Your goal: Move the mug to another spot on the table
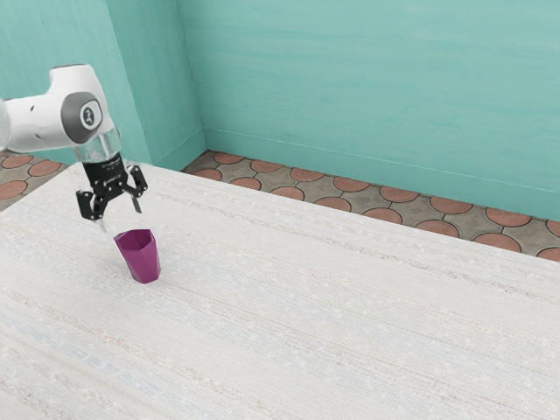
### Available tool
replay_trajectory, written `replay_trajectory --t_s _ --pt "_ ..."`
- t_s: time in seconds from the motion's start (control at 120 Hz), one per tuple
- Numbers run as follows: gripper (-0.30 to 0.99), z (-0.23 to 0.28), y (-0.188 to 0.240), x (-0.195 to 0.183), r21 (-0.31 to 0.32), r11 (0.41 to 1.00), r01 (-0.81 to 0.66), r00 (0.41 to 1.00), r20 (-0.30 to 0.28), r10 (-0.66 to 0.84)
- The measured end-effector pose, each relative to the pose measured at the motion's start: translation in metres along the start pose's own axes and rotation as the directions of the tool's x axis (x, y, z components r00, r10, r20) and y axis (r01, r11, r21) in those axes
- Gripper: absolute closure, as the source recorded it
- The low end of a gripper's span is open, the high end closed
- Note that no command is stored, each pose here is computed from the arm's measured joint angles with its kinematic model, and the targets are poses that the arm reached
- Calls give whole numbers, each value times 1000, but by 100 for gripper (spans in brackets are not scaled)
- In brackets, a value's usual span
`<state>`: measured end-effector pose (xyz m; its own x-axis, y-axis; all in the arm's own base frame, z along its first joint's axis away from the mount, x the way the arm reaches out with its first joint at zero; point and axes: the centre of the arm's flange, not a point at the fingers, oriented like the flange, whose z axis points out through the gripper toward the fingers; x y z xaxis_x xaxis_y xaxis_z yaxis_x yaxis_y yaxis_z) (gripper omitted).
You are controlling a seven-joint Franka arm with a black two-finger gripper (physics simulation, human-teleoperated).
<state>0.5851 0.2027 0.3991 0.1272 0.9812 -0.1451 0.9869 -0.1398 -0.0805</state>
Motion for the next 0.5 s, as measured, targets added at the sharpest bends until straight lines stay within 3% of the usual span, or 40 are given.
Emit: replay_trajectory --t_s 0.142,0.5 --pt "0 35 7 21 24 998 52 999 -1 -52" --pt "0 48 20 46 -5 1000 28 999 -44 -28"
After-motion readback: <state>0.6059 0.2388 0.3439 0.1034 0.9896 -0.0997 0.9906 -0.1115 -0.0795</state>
